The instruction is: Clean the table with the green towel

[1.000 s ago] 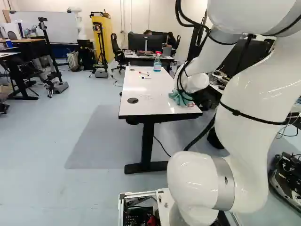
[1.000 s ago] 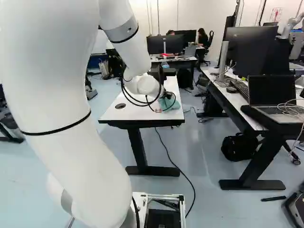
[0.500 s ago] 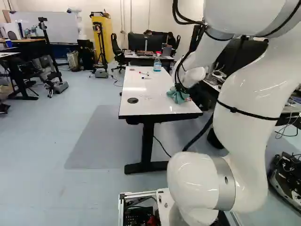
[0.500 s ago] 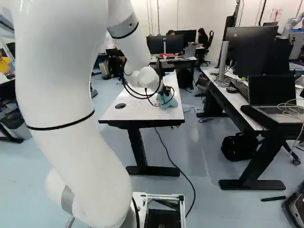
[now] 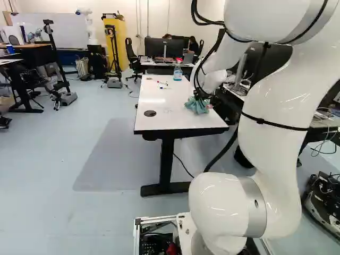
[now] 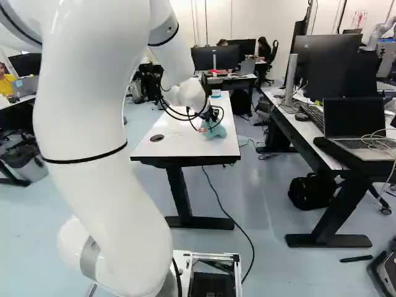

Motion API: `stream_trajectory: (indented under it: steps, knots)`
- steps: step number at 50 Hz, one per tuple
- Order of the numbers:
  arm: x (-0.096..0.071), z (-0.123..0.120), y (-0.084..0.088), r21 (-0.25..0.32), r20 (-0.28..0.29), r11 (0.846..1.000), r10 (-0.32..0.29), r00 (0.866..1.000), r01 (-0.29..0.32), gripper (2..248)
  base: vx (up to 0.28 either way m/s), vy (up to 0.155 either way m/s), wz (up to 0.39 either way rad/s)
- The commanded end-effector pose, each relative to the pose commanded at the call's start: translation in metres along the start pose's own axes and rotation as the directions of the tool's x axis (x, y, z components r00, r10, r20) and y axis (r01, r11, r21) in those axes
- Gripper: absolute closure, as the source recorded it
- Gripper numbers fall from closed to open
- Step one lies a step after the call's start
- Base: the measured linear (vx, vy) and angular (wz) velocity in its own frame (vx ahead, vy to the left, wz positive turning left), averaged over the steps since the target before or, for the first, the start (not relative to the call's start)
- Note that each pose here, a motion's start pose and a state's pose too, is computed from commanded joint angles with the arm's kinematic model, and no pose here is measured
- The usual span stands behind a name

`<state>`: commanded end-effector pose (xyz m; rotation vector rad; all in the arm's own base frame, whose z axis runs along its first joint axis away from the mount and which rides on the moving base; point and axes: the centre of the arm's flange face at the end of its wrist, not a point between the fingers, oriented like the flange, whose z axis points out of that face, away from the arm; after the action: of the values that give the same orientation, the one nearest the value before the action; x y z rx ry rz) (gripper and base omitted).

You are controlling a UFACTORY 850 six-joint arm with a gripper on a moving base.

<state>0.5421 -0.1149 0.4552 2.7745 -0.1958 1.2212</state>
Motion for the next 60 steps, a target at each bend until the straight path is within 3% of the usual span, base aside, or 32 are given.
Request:
stream_trajectory:
  steps: [19,37,60]
  knots:
    - [0.019,0.03,-0.018,0.024,-0.008,0.999,-0.022,1.0,0.022,204,0.0,0.0,0.0]
    - [0.01,0.05,-0.021,0.028,0.009,0.999,-0.024,1.0,0.024,204,0.0,0.0,0.0]
    - [0.009,0.05,-0.021,0.028,0.023,0.999,-0.025,0.999,0.024,204,0.0,0.0,0.0]
